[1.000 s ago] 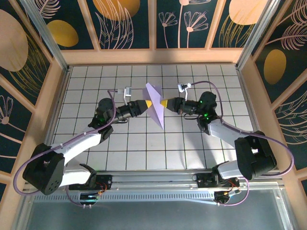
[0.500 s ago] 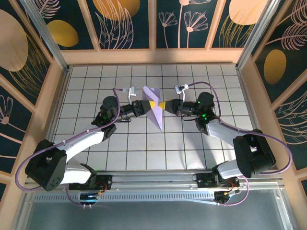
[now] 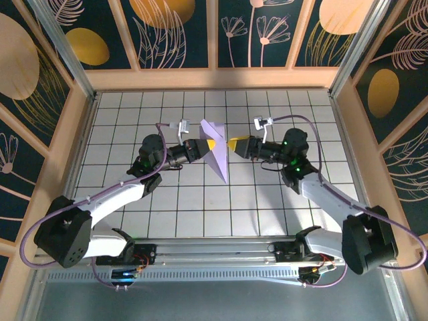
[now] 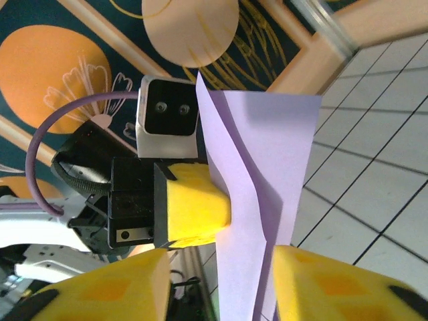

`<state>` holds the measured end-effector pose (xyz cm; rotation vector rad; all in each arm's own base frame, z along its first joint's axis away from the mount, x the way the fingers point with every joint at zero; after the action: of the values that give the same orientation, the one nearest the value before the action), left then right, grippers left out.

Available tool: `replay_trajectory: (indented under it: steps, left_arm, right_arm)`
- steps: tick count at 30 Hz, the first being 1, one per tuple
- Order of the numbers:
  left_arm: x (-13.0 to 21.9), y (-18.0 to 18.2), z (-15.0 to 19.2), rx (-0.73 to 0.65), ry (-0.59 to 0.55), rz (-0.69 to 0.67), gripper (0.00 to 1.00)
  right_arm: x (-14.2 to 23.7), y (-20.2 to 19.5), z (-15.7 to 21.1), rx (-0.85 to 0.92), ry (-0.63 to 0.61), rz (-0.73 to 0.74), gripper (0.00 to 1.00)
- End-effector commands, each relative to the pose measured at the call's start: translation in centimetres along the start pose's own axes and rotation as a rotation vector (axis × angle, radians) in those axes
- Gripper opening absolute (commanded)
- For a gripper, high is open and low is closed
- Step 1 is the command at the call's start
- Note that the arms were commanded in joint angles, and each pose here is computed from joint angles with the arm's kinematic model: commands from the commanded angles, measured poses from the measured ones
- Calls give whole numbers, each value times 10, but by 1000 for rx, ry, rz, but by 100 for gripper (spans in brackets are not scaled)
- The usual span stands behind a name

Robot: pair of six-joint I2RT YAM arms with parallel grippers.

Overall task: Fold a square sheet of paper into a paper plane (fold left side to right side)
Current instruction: Turn over the paper at the center of the table.

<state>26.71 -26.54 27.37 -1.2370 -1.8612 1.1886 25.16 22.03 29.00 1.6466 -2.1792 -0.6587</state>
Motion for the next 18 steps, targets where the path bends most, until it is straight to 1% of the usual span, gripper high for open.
replay_trajectory:
  steps: [1,4,8,10,13,18]
  left_arm:
    - [1,-29,-9,-61,-41,87,0]
    - [1,-34,-12,-67,-48,106,0]
    - [-1,-38,-13,-73,-45,117,0]
    - [-2,-40,-12,-74,-41,121,0]
    - [-5,-41,-11,-74,-34,126,0]
    - [-11,-41,-9,-67,-14,131,0]
  right_arm:
    - [11,-12,16,-6,24,107,55]
    - [18,-10,28,-46,38,111,71]
    - [23,-1,44,-91,56,75,84]
    - [21,6,50,-106,65,39,86]
    - [16,15,56,-116,68,-9,86]
    - [7,21,53,-111,49,-70,85]
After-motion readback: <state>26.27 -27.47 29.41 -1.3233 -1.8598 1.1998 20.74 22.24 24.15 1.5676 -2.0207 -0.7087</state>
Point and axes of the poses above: each hand's point on the last joint's axis, 136 mm out from that joint toward the fingers, its own x axis back along the fingers, its own y axis along the line the jaws close on, z = x × y, the point moved 4 cm from there along x, back along the fingers, and after that the axes turned 11 degrees about x, right-handed, at the moved point
